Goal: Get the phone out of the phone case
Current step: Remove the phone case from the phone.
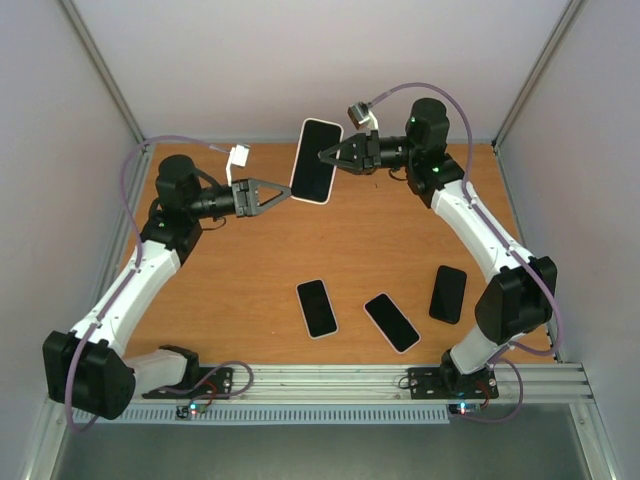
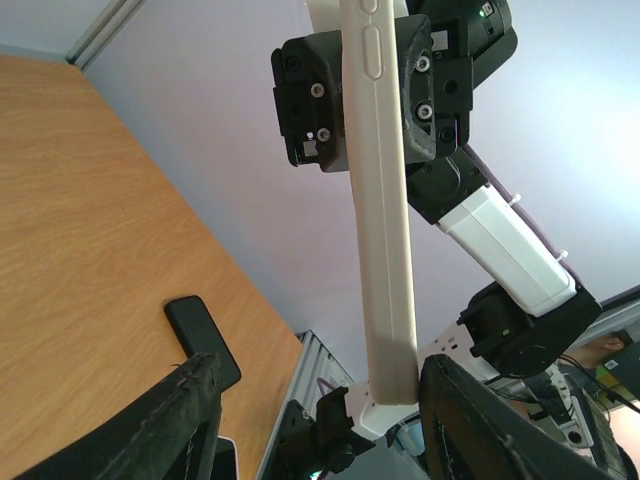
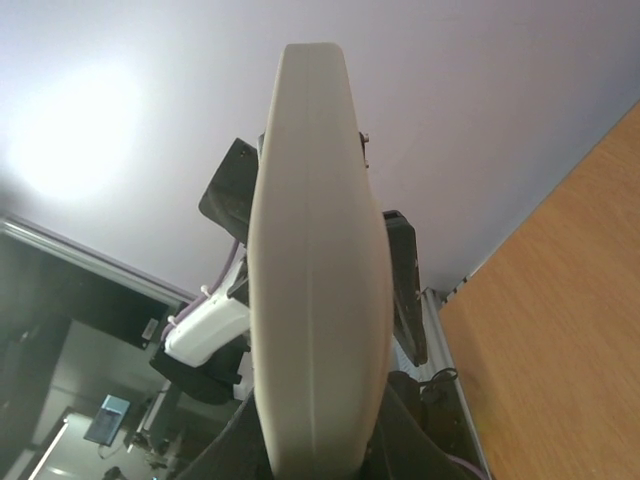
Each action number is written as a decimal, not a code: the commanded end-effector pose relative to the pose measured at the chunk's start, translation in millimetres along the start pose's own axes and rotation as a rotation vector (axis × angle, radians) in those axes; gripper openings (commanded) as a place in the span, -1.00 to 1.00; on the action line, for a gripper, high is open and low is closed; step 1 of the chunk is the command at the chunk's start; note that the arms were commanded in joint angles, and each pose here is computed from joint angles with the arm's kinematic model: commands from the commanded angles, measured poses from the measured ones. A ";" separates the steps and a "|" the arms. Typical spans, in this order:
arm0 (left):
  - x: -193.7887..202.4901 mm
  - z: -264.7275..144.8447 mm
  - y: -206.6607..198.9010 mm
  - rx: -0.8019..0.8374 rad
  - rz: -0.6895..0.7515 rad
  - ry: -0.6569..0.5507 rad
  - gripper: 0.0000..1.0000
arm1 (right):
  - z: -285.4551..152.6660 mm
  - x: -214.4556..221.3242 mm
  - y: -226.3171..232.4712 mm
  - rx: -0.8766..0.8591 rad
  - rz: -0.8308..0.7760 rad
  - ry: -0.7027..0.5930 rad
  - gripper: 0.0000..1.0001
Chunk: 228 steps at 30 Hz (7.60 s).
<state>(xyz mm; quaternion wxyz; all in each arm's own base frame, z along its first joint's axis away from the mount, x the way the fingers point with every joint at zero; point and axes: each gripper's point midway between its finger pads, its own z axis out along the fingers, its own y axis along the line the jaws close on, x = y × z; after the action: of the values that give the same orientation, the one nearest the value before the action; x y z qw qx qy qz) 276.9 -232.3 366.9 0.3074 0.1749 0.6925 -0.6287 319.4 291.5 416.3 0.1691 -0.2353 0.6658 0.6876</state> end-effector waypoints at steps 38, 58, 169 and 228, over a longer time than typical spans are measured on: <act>-1.4 1.2 53.7 -0.166 -0.085 -0.025 0.01 | 1.3 13.8 94.3 -0.185 -0.184 0.035 -0.98; -23.5 3.3 23.0 -0.093 0.006 -0.038 -0.07 | 23.7 67.3 91.5 -0.236 -0.160 0.207 -0.98; -0.7 3.9 -16.9 0.108 -0.063 0.001 -0.09 | 28.1 33.2 -5.8 -0.096 0.165 0.192 -0.98; -0.4 -6.6 116.0 -0.308 -0.698 -0.181 -0.99 | 22.9 45.8 -79.5 0.928 -0.802 0.361 0.59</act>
<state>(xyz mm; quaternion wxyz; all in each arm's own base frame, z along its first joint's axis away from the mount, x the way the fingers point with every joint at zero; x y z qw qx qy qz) 340.2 -207.1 258.0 0.1421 -0.1811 0.7886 -0.5702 318.6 312.9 320.8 0.3382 -0.4461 0.7936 0.2384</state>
